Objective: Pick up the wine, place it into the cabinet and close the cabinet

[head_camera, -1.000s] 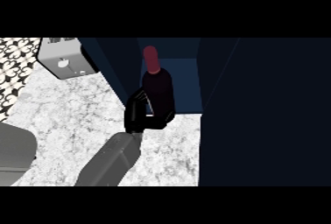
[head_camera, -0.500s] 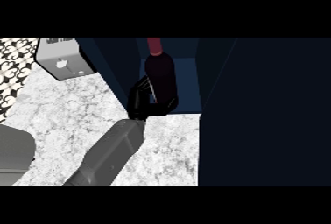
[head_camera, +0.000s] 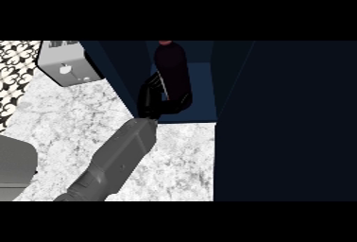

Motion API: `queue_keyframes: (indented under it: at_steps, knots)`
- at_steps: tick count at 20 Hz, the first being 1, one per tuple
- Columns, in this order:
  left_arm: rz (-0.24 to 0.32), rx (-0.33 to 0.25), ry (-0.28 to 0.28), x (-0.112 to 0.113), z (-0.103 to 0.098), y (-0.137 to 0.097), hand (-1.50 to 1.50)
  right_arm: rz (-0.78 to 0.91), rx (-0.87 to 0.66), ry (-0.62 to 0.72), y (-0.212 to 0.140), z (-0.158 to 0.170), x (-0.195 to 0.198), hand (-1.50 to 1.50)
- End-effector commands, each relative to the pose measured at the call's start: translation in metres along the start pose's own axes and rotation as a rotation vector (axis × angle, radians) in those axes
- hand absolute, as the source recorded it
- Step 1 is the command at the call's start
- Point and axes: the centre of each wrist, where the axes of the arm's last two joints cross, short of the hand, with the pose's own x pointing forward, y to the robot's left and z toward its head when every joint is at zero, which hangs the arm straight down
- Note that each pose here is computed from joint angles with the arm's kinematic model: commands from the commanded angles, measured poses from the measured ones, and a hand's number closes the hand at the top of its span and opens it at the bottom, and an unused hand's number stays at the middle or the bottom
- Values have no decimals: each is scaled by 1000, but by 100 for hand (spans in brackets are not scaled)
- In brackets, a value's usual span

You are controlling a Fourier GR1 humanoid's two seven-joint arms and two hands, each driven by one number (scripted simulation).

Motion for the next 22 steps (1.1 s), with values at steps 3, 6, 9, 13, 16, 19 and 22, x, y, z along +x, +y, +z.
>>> queue_keyframes:
  at_steps: [3,6,9,13,16,19,22]
  knots:
    - [-12,14,7,8,-16,0,150,-7,-1,-14,8,-3,4,-150]
    - [-46,49,47,12,-23,-1,150,-22,4,-9,-3,-1,2,-150]
    - [-79,68,50,2,-13,8,150,-11,3,-7,-19,-10,-15,-150]
    - [-56,89,44,0,-12,13,150,6,41,-13,-5,-7,13,-150]
    - [-72,89,35,8,-23,12,150,4,20,-5,3,-7,-1,-150]
    - [-51,151,-27,0,-16,22,150,-1,22,-22,-4,-13,-4,-150]
    - [-60,163,-82,-15,1,40,150,-5,32,-12,-1,-3,-4,-150]
